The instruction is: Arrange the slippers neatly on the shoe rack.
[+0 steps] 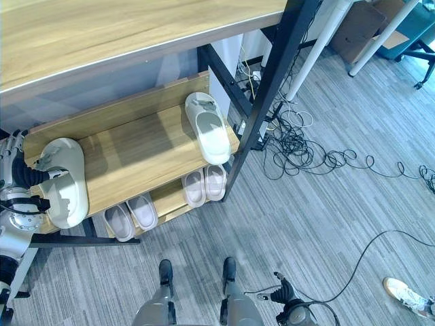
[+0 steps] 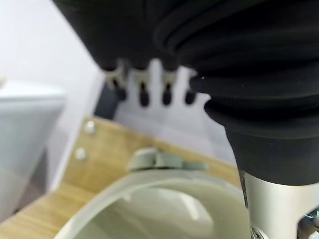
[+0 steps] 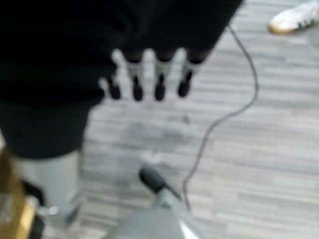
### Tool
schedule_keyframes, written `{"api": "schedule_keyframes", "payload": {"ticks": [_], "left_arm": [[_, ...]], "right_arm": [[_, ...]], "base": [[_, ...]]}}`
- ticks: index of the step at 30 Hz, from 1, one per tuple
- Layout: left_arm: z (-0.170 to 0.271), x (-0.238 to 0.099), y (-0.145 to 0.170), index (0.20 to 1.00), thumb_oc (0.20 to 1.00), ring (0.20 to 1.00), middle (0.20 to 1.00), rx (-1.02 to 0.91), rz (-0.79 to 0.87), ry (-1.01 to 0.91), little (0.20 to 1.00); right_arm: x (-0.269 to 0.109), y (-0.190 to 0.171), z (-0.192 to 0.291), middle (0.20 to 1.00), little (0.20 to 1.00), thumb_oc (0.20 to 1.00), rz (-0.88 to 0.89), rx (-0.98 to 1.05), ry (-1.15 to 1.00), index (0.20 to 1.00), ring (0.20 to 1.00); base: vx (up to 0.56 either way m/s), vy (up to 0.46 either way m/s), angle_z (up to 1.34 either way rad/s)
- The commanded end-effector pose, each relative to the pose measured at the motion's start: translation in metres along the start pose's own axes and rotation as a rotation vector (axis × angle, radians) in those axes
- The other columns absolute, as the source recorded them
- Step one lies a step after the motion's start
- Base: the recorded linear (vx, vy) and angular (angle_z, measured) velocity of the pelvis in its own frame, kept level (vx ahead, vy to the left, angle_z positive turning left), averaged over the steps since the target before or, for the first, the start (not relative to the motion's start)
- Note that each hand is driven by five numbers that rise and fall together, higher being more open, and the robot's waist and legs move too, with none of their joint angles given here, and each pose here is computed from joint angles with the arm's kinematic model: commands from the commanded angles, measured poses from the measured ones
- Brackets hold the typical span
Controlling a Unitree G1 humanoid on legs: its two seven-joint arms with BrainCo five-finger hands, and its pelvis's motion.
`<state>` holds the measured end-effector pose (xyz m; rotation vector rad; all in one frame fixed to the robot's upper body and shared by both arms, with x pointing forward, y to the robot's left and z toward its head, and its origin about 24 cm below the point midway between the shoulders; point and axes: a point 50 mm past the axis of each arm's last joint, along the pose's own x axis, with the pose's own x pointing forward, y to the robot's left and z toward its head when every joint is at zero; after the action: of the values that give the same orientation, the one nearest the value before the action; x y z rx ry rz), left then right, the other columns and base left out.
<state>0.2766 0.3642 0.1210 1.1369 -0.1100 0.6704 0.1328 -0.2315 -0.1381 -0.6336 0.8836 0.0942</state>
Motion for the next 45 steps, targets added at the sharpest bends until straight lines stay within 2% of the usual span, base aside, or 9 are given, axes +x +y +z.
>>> {"api": "schedule_keyframes", "payload": {"ticks": [1, 13, 14, 15, 24, 27, 30, 35, 45], "left_arm": [[-0.004, 0.015, 0.018, 1.000, 1.000, 1.000, 1.000, 0.021, 0.111, 0.032, 1.000], [-0.010, 0.018, 0.022, 1.000, 1.000, 1.000, 1.000, 0.195, 0.087, 0.004, 1.000], [-0.009, 0.018, 0.020, 0.391, 0.391, 0.391, 0.391, 0.209, 0.070, 0.000, 0.391], [-0.008, 0.018, 0.017, 0.200, 0.200, 0.200, 0.200, 0.207, 0.062, 0.001, 0.200], [0.004, 0.006, -0.016, 0.200, 0.200, 0.200, 0.200, 0.109, -0.029, 0.002, 0.200], [0.028, 0.001, -0.031, 0.200, 0.200, 0.200, 0.200, -0.021, -0.042, -0.039, 0.200], [0.048, -0.001, -0.042, 0.200, 0.200, 0.200, 0.200, -0.073, -0.054, -0.084, 0.200], [0.080, 0.001, -0.045, 0.200, 0.200, 0.200, 0.200, -0.157, -0.042, -0.166, 0.200], [0.130, 0.022, -0.042, 0.200, 0.200, 0.200, 0.200, -0.205, -0.018, -0.283, 0.200]], "right_arm": [[0.003, -0.029, -0.002, 1.000, 1.000, 1.000, -0.075, -0.013, 0.005, 1.000, 1.000], [0.005, -0.030, 0.004, 1.000, 1.000, 1.000, -0.076, -0.029, -0.020, 1.000, 1.000], [0.005, -0.031, 0.004, 1.000, 1.000, 1.000, -0.079, -0.032, -0.017, 1.000, 1.000], [0.005, -0.031, 0.005, 1.000, 1.000, 1.000, -0.080, -0.032, -0.019, 1.000, 1.000], [0.007, -0.031, 0.007, 1.000, 1.000, 1.000, -0.080, -0.044, -0.023, 1.000, 1.000], [0.007, -0.031, 0.011, 1.000, 1.000, 1.000, -0.084, -0.032, -0.039, 1.000, 1.000], [0.006, -0.035, 0.009, 1.000, 1.000, 1.000, -0.108, 0.020, -0.030, 1.000, 1.000], [0.004, -0.055, 0.000, 1.000, 1.000, 1.000, -0.219, 0.175, 0.012, 1.000, 1.000], [0.000, -0.088, -0.018, 1.000, 1.000, 1.000, -0.317, 0.195, 0.077, 1.000, 1.000]], "base": [[0.00, 0.000, 0.00], [0.00, 0.000, 0.00], [0.00, 0.000, 0.00], [0.00, 0.000, 0.00], [0.00, 0.000, 0.00], [0.00, 0.000, 0.00], [0.00, 0.000, 0.00], [0.00, -0.023, -0.01], [-0.01, -0.036, -0.11]]}}
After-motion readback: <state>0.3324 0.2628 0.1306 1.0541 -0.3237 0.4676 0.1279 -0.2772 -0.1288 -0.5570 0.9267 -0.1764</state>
